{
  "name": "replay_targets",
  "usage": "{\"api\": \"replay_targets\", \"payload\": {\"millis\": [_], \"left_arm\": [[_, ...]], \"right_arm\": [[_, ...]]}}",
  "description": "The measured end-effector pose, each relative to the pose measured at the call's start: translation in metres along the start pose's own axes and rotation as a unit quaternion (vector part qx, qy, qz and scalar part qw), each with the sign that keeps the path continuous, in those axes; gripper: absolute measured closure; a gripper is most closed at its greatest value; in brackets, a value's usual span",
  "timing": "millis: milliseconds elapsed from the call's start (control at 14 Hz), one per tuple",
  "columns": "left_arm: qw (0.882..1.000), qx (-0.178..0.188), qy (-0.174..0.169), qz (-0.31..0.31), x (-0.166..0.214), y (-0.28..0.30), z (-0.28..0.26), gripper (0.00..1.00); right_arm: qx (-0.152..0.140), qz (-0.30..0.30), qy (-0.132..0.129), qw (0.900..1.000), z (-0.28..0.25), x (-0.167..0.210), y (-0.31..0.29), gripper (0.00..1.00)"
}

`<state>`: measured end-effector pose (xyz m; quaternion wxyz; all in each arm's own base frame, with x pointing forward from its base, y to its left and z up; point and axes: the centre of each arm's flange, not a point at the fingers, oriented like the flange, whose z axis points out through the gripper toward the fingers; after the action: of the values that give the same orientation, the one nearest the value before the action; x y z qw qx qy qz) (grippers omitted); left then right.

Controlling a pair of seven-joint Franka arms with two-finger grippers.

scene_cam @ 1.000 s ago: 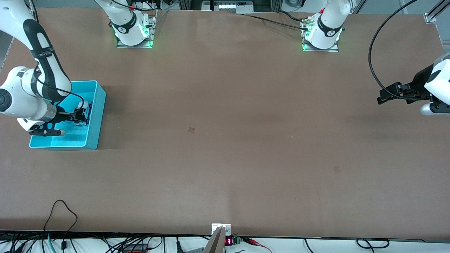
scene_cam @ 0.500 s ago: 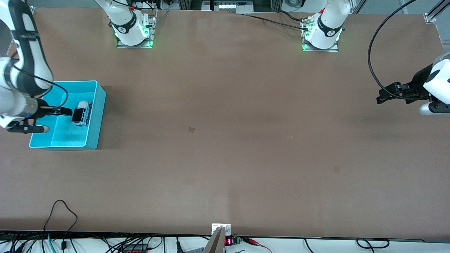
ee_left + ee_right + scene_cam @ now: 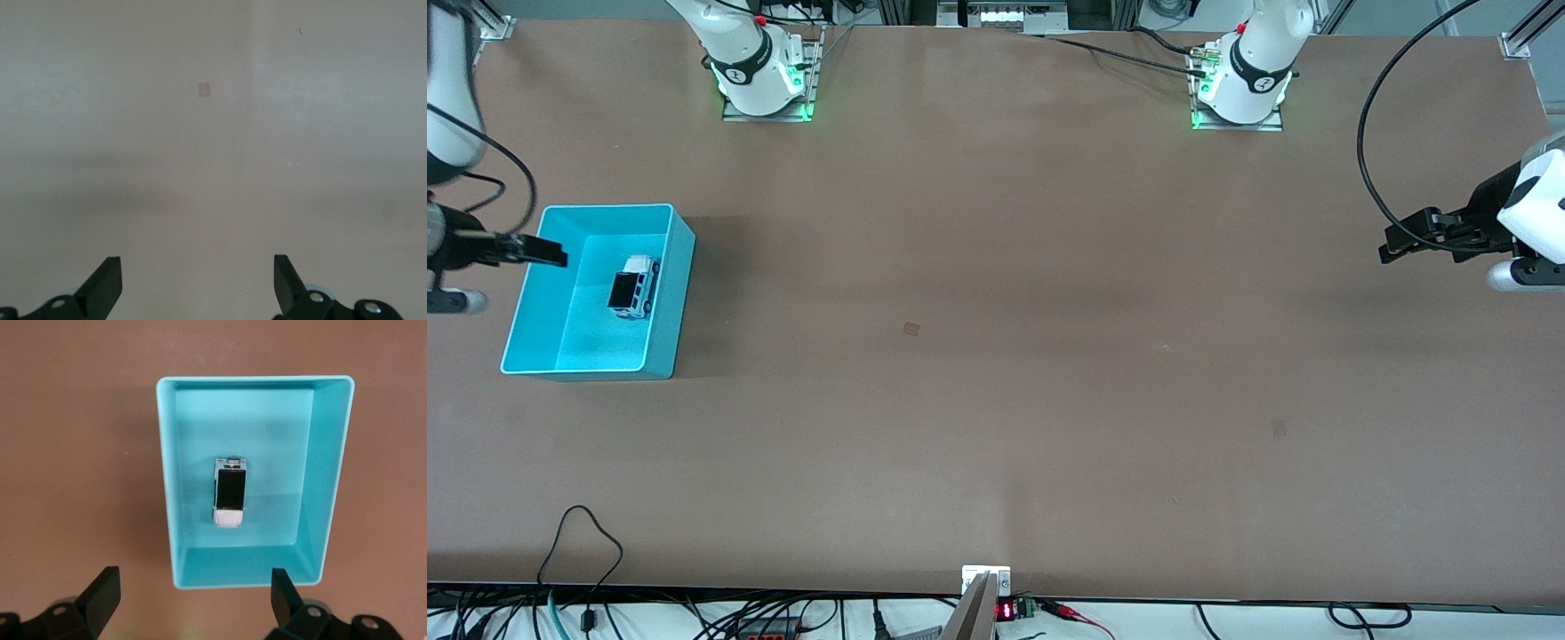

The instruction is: Wind and store white jeep toy

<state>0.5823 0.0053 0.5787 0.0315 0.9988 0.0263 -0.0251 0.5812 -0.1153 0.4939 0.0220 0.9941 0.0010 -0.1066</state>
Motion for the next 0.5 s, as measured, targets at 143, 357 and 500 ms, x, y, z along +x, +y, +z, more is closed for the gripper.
{"api": "replay_targets", "payload": {"millis": [143,357,500], "left_arm": [[1.0,0.0,0.0,0.0,0.0,0.0,0.0,0.0],[1.0,0.0,0.0,0.001,0.0,0.001,0.0,0.0],[1.0,0.0,0.0,0.001,0.0,0.001,0.0,0.0]], "right_arm": [[0.004,-0.007,0.004,1.0,-0.043,-0.013,-0.011,0.0],[-0.004,-0.027,0.03,0.999,-0.093,-0.028,-0.04,0.0],[-0.009,-0.04,0.034,0.999,-0.101,-0.03,-0.057,0.0]]}}
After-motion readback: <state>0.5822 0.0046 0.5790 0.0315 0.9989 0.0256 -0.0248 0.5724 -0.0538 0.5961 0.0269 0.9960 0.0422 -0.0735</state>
